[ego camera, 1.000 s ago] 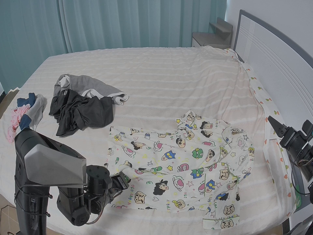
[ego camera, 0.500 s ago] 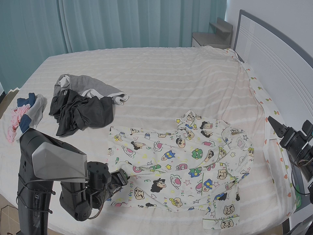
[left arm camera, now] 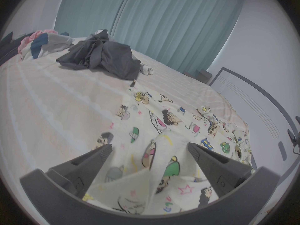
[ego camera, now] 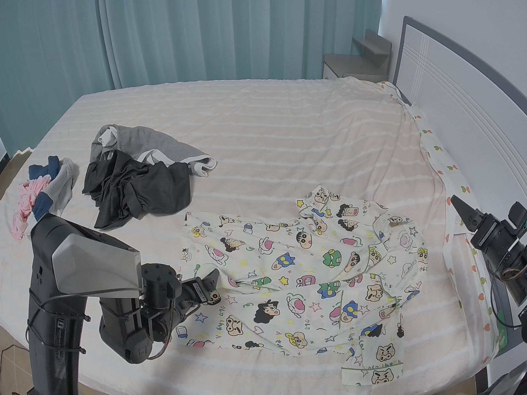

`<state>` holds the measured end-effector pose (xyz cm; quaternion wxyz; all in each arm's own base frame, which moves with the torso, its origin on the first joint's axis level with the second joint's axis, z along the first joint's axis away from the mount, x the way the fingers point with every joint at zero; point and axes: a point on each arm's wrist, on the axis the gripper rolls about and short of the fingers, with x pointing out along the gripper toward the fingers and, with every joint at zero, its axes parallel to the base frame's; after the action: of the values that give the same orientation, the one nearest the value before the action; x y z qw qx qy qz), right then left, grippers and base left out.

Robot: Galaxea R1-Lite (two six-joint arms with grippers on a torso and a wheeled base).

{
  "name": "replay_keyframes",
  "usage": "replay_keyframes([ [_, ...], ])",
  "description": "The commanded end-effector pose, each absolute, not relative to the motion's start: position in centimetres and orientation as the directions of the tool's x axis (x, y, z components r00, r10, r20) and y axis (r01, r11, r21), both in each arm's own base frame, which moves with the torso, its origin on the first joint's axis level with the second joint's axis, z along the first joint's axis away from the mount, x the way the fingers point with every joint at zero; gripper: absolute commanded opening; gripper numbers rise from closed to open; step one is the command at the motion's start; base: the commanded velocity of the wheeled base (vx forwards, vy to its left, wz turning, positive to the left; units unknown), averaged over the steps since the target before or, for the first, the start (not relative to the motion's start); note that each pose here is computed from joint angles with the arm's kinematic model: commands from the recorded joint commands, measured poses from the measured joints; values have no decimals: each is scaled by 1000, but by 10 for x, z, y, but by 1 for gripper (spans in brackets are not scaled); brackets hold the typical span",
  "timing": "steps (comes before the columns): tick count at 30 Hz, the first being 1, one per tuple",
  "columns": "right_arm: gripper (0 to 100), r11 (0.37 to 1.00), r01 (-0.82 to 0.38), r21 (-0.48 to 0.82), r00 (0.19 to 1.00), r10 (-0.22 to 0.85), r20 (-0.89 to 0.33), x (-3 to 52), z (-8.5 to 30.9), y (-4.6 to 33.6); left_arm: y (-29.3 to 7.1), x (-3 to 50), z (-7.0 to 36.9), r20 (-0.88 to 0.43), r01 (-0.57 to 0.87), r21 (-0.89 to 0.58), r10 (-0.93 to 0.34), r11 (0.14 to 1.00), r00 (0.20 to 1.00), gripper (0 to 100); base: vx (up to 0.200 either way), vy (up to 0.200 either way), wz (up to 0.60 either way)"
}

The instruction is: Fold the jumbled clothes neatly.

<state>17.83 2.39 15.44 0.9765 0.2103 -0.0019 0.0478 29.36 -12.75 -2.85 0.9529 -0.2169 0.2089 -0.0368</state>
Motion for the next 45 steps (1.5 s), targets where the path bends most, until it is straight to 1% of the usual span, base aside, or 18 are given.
replay_keyframes([
  [1, 100, 907, -95, 410, 995, 93, 23, 179, 154, 24, -122, 305, -18, -321, -17, -444, -141, 896, 937, 100, 0, 0, 0],
  [6, 100, 907, -94, 410, 995, 93, 21, 179, 154, 24, -120, 312, -9, -281, -9, -459, -136, 889, 950, 100, 0, 0, 0],
  [14, 100, 907, -94, 410, 995, 92, 25, 178, 154, 24, -122, 322, -8, -253, -2, -485, -138, 875, 958, 100, 0, 0, 0],
  [21, 100, 906, -98, 411, 995, 92, 35, 177, 156, 24, -120, 334, -19, -312, -64, -524, -121, 849, 942, 100, 0, 0, 0],
  [27, 100, 906, -100, 411, 995, 93, 35, 177, 156, 24, -120, 340, -36, -352, -82, -517, -124, 852, 928, 100, 0, 0, 0],
  [30, 100, 906, -98, 411, 995, 92, 35, 177, 156, 24, -121, 342, -40, -355, -88, -524, -124, 847, 927, 100, 0, 0, 0],
  [33, 100, 906, -99, 411, 995, 93, 34, 177, 156, 24, -122, 345, -39, -345, -87, -560, -136, 824, 929, 100, 0, 0, 0],
  [41, 100, 906, -100, 411, 995, 93, 35, 177, 156, 24, -124, 348, -46, -353, -79, -566, -154, 821, 923, 100, 0, 0, 0],
  [45, 100, 906, -99, 411, 995, 93, 34, 177, 156, 24, -125, 351, -47, -346, -85, -588, -155, 804, 925, 100, 0, 0, 0],
])
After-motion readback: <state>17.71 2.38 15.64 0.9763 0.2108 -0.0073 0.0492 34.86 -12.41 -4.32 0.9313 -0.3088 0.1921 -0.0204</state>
